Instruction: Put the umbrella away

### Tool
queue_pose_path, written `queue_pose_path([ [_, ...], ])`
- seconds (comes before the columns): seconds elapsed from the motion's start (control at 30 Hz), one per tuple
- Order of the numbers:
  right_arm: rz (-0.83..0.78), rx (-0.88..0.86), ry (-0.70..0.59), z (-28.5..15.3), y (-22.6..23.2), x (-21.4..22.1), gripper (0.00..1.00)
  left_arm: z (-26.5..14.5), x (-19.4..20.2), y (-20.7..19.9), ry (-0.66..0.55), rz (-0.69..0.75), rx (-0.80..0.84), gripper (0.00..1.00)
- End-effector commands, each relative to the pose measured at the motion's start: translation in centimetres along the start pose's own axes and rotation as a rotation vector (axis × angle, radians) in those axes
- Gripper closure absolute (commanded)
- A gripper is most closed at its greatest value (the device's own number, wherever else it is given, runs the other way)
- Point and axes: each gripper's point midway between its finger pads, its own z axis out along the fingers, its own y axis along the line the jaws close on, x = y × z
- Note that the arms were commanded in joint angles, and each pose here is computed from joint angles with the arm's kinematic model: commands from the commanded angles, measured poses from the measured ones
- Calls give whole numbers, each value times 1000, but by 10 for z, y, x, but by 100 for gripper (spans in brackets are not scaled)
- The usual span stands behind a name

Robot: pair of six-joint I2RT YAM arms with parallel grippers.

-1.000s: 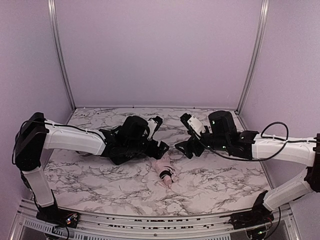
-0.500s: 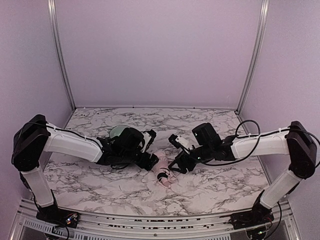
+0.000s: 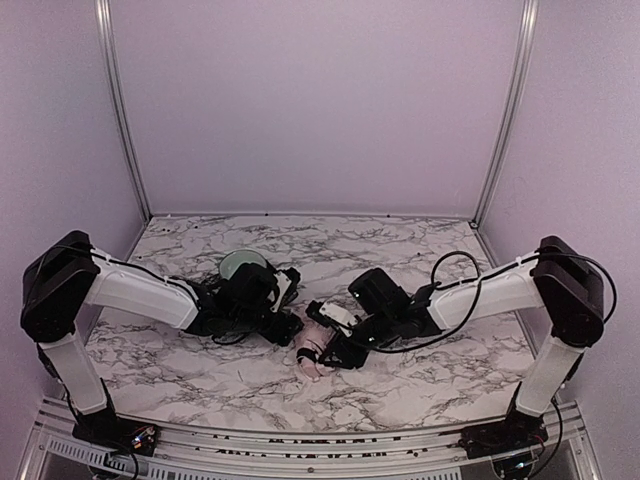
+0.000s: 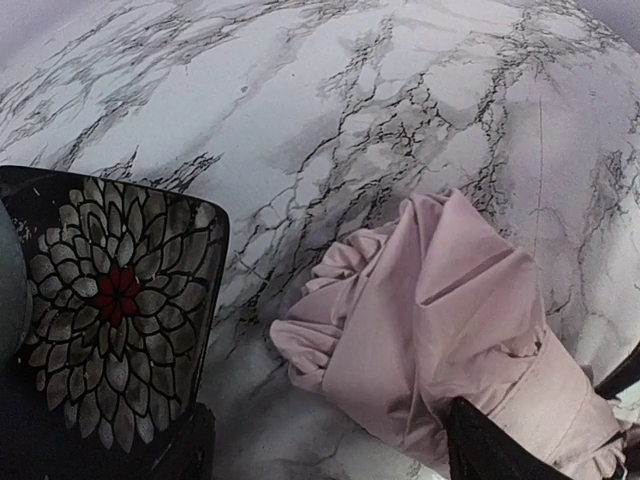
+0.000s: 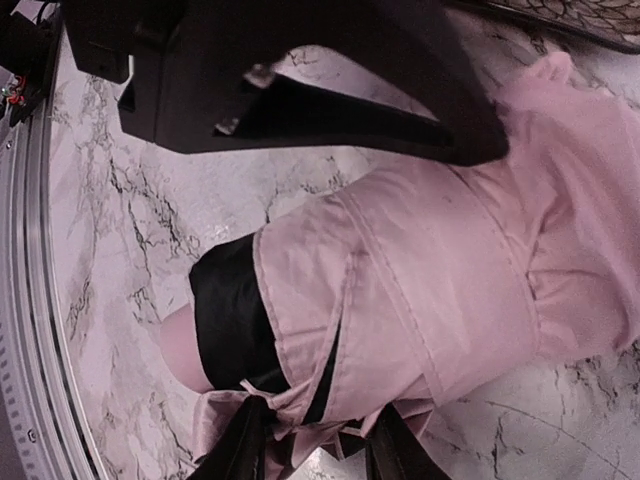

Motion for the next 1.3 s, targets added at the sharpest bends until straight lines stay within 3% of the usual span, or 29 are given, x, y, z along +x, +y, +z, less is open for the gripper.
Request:
queue_pose_path([
  [0.0, -53, 121, 114, 24, -7, 14, 68, 19, 0, 9, 20, -11, -12, 21],
  [0.1, -80, 189, 144, 30, -8, 15, 66, 28, 13, -5, 69, -41, 60, 25],
  [0.37, -104, 122, 65, 24, 6, -4, 60, 35, 49, -17, 141, -118, 143, 30],
  [0.63, -128, 121, -82, -31, 10, -41, 49, 8, 13, 1, 18, -67, 61, 15],
  [0.77, -52, 185, -203, -79, -16, -59, 45, -6, 10, 19, 12, -44, -23, 12],
  [0.97, 103, 409, -285, -140, -83, -45, 42, -19, 41, 36, 116, -18, -104, 14],
  [1.27, 188, 510, -327, -170, -113, -24, 39, -5, 73, -15, 201, -15, 93, 21],
])
